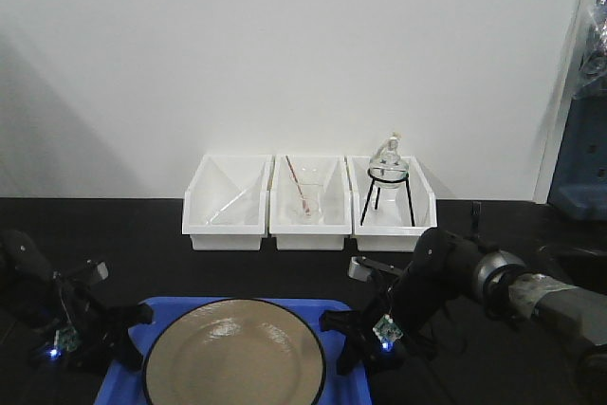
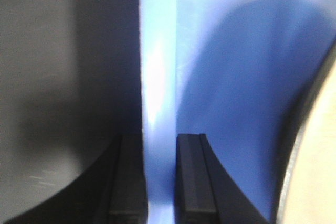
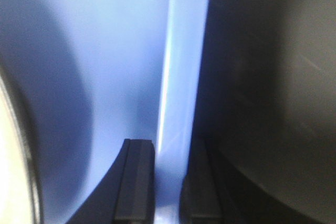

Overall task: Place disk in tray to left cabinet
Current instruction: 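Move both grippers to opposite short edges of the blue tray, then grip the tray edges with both grippers and lift it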

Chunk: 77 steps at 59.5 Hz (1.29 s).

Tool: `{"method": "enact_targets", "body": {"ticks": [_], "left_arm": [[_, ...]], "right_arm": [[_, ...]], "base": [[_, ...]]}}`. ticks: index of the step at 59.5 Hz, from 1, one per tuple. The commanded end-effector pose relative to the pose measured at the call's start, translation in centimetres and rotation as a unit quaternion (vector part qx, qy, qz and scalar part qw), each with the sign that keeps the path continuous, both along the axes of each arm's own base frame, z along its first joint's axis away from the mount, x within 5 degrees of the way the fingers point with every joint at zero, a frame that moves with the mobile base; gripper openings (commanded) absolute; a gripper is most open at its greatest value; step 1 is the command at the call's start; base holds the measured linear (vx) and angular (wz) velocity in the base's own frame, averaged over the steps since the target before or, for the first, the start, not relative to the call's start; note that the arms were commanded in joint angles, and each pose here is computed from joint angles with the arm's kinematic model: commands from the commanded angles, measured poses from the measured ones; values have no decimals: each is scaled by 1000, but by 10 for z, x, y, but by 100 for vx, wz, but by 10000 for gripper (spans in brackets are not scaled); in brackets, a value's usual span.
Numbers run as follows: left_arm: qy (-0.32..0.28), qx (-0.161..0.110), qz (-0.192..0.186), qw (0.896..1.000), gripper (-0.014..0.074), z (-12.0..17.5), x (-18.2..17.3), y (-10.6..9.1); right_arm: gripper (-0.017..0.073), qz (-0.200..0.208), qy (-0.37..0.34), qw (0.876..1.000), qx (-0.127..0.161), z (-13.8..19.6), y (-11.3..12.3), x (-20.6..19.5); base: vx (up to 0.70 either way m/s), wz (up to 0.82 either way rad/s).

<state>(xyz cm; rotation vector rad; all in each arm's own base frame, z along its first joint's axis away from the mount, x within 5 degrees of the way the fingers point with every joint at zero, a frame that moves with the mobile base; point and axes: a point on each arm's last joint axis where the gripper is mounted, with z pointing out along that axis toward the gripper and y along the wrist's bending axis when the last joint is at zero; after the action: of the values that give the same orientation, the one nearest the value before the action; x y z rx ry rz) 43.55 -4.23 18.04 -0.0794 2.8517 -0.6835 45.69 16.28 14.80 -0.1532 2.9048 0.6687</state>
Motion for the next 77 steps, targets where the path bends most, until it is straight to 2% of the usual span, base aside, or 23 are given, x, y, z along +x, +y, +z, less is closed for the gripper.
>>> {"method": "enact_targets", "body": {"ticks": [1, 11, 24, 32, 39, 51, 58, 67, 77], "left_arm": [[-20, -110, 11, 994, -1, 67, -4, -29], [-10, -131, 13, 991, -1, 95, -4, -32], [10, -154, 41, 987, -1, 116, -3, -36], [14, -163, 51, 985, -1, 129, -3, -40], [7, -181, 60, 982, -1, 143, -3, -44], [-6, -235, 81, 969, -1, 174, -5, -49], [-22, -246, 91, 965, -1, 196, -11, -49], [-44, -253, 100, 961, -1, 223, -22, -47], [-67, -254, 95, 960, -1, 240, -33, -46]], "right_arm": [[-7, -23, -30, 994, 100, 71, 18, -9], [-5, -59, -18, 991, 120, 95, -7, -9], [-5, -83, -18, 978, 191, 135, -32, -14], [-3, -88, -33, 972, 215, 157, -42, -17], [-4, -67, -46, 971, 224, 177, -42, -20], [-4, -75, -59, 965, 243, 208, -41, -21], [-4, -65, -59, 962, 260, 224, -39, -25], [-4, -76, -62, 956, 276, 238, -38, -27], [-4, -73, -78, 952, 285, 256, -38, -31]], "base": [[0, 0], [0, 0], [0, 0], [0, 0], [0, 0], [0, 0], [0, 0], [0, 0], [0, 0]]}}
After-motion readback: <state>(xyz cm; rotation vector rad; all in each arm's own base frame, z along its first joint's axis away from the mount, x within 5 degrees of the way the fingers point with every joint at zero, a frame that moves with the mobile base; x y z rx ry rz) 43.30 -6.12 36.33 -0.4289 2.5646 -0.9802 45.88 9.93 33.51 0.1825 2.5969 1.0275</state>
